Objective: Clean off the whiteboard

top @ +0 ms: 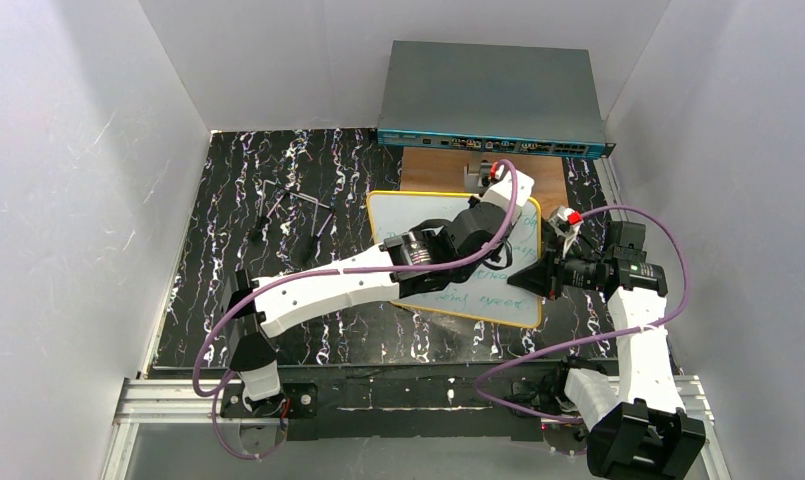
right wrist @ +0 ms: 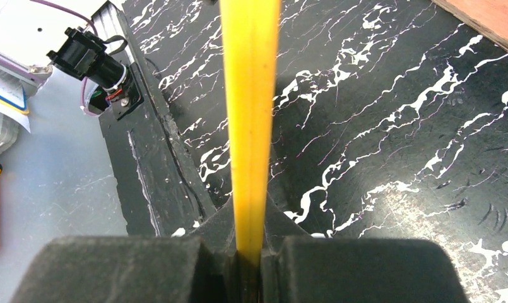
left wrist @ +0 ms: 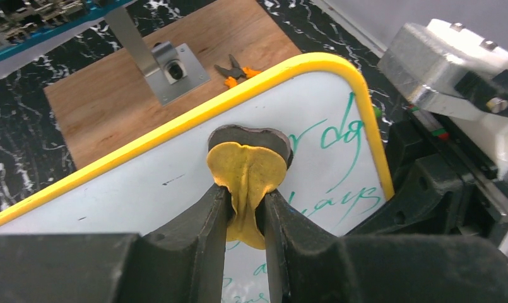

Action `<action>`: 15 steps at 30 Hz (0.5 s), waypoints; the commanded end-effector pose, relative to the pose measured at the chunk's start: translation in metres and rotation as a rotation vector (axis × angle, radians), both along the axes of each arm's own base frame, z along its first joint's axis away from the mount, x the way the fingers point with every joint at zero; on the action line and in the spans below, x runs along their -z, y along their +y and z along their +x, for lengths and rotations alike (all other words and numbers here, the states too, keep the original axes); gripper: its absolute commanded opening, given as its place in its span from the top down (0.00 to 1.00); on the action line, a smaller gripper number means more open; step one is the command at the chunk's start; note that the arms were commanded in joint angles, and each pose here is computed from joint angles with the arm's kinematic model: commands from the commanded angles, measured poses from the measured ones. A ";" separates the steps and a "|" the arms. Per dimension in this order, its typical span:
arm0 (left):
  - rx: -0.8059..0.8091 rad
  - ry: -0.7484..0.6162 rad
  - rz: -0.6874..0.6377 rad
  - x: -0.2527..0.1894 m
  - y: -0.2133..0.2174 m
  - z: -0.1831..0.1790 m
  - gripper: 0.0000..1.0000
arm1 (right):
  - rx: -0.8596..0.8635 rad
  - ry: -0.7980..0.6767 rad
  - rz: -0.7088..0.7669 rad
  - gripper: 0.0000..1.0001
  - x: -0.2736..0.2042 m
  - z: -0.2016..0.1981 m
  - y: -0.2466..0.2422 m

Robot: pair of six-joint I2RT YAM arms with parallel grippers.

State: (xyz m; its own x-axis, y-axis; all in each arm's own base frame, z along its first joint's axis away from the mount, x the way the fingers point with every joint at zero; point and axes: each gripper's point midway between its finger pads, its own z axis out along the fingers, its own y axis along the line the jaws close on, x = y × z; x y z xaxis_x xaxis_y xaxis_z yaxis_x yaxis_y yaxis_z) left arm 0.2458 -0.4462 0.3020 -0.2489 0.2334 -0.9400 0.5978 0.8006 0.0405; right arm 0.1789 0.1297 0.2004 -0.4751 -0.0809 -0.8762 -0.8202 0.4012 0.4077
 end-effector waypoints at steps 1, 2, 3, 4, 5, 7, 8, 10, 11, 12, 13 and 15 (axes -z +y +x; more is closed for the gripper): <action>-0.132 -0.098 0.115 -0.005 0.029 0.028 1.00 | -0.047 -0.118 0.058 0.99 -0.024 0.003 0.007; -0.146 -0.095 0.118 -0.004 0.034 0.032 1.00 | -0.041 -0.111 0.056 0.99 -0.024 0.003 0.007; -0.156 -0.089 0.111 -0.003 0.039 0.036 1.00 | -0.037 -0.111 0.055 0.99 -0.024 0.004 0.007; -0.160 -0.084 0.103 -0.001 0.042 0.038 1.00 | -0.034 -0.110 0.054 0.99 -0.024 0.004 0.006; -0.159 -0.081 0.090 -0.003 0.043 0.039 1.00 | -0.030 -0.110 0.053 0.99 -0.024 0.005 0.006; -0.117 -0.063 0.068 -0.004 0.035 0.034 1.00 | -0.023 -0.102 0.054 0.99 -0.023 0.005 0.006; -0.089 -0.052 0.050 -0.005 0.029 0.029 1.00 | -0.021 -0.099 0.055 0.99 -0.023 0.006 0.006; -0.014 -0.045 0.042 -0.005 0.013 0.016 1.00 | -0.020 -0.094 0.059 0.99 -0.024 0.006 0.006; 0.017 -0.045 0.047 -0.003 0.005 0.010 1.00 | -0.019 -0.091 0.060 0.99 -0.024 0.007 0.006; 0.046 -0.048 0.054 -0.002 -0.002 0.004 1.00 | -0.019 -0.088 0.060 0.99 -0.024 0.007 0.006; 0.060 -0.049 0.060 0.000 -0.007 0.000 1.00 | -0.016 -0.082 0.060 0.99 -0.023 0.007 0.006; 0.070 -0.042 0.065 0.005 -0.012 -0.003 1.00 | -0.014 -0.080 0.059 0.99 -0.024 0.008 0.006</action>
